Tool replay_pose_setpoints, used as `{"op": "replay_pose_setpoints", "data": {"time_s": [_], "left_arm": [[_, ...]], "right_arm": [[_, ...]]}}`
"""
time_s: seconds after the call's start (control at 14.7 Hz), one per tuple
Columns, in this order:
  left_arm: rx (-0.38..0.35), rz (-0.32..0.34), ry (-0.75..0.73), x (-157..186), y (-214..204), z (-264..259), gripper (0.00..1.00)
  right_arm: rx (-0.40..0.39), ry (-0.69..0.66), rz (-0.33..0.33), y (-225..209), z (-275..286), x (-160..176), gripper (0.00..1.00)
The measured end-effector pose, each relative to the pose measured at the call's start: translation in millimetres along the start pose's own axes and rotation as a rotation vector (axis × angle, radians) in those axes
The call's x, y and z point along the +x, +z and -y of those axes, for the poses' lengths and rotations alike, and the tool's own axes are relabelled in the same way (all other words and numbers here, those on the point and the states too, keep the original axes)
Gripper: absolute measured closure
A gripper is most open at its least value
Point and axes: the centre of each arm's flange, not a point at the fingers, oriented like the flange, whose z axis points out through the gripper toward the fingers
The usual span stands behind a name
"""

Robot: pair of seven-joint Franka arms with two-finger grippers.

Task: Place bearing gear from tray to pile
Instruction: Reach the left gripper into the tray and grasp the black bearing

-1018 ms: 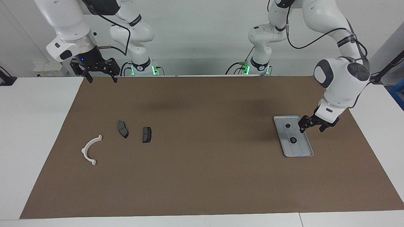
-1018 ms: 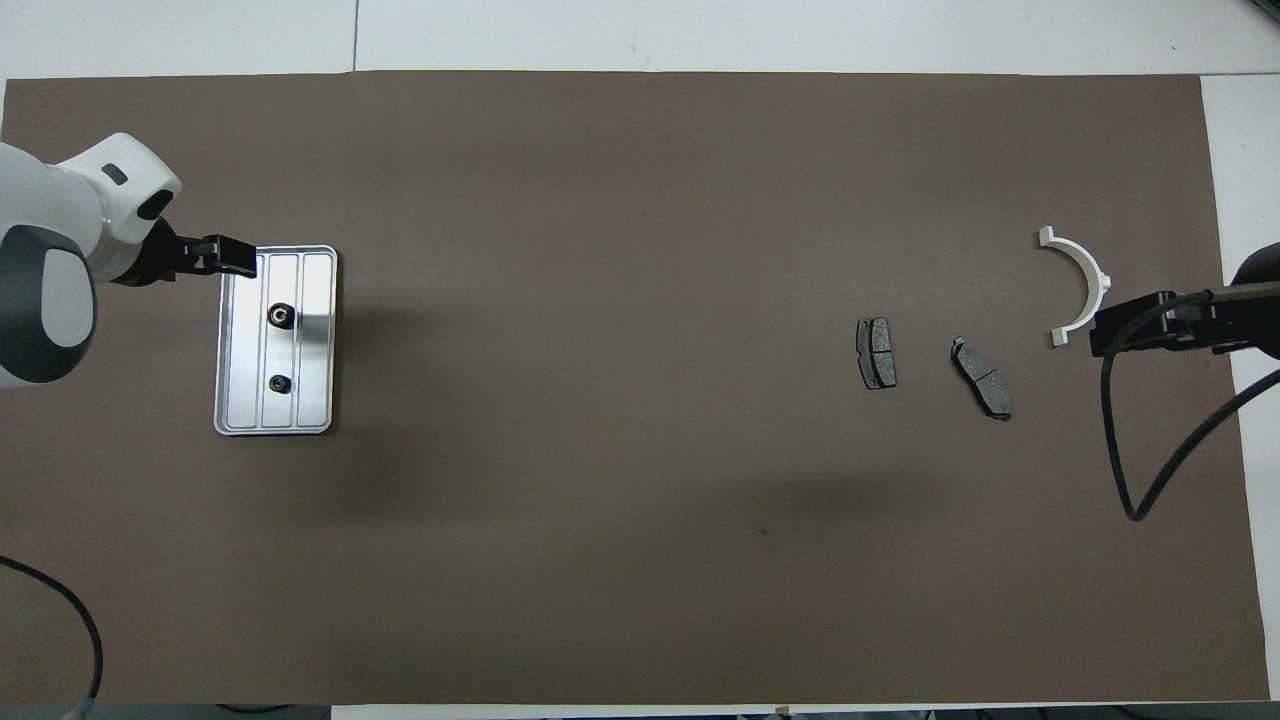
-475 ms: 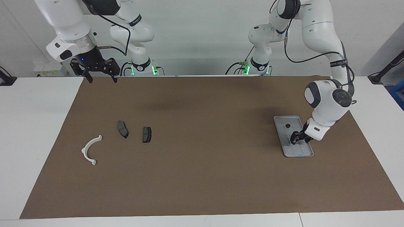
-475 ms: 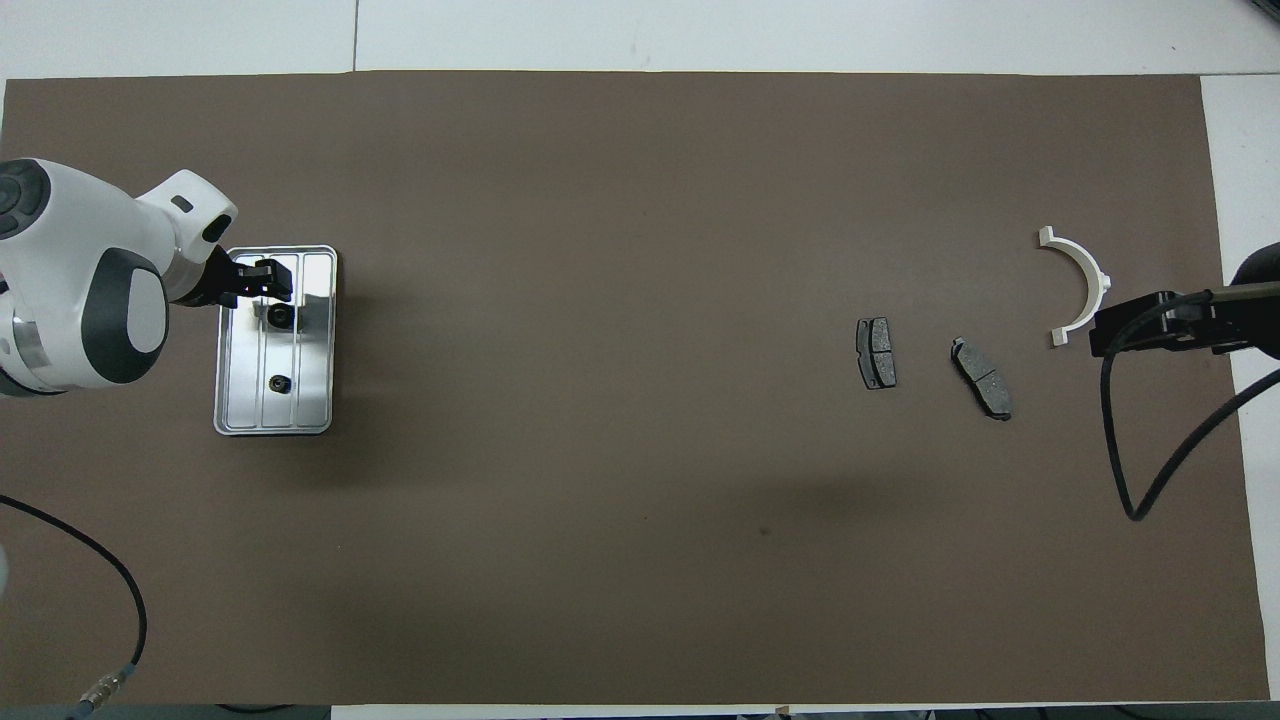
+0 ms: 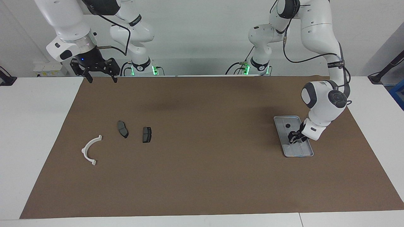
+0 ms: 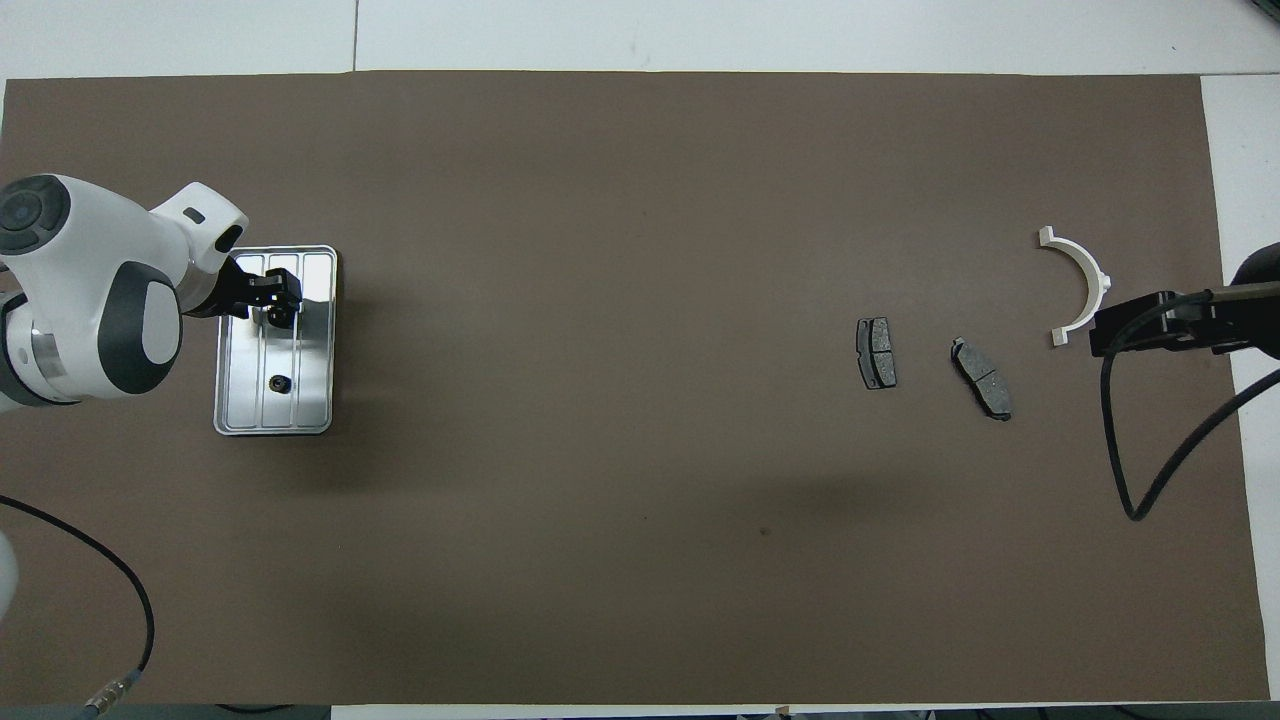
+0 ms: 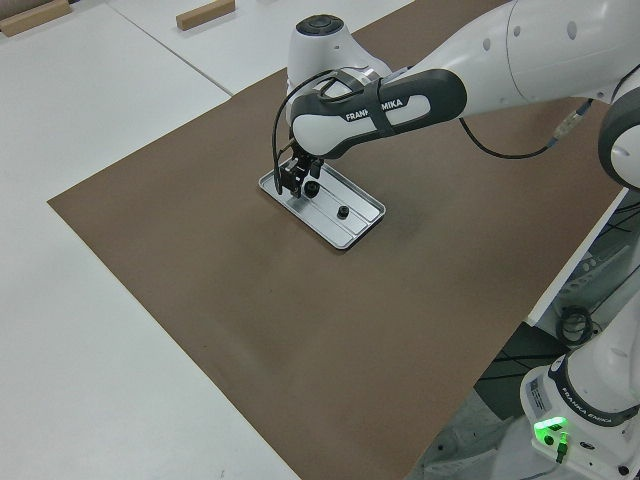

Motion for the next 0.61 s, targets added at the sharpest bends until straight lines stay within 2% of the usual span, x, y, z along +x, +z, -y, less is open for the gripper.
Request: {"op": "replay_pose_setpoints", "data": {"time_s": [0.14, 0.2, 0.27, 0.47, 0.61], "left_arm": [[-0.001, 0.0, -0.003, -1.8, 2.8, -1.9, 0.3], [-0.001, -0.002, -0.006, -2.5, 3.8, -3.5, 0.32], [-0.001, -0.002, -0.009, -3.0, 4.3, -5.5, 0.39], [-0.001, -0.001, -0.012, -4.1, 4.8, -9.7, 0.4], [-0.001, -0.001, -0.012, -5.0, 3.8, -10.0, 0.59]], "right_arm": [[0.0, 0.0, 0.0, 0.0, 0.0, 0.0, 0.0], [0.0, 0.0, 0.0, 0.0, 0.0, 0.0, 0.0], [0.0, 0.0, 0.0, 0.0, 0.0, 0.0, 0.0], [0.0, 0.0, 0.0, 0.0, 0.0, 0.0, 0.0], [0.0, 0.0, -0.004, -0.3, 0.0, 0.4, 0.0]]}}
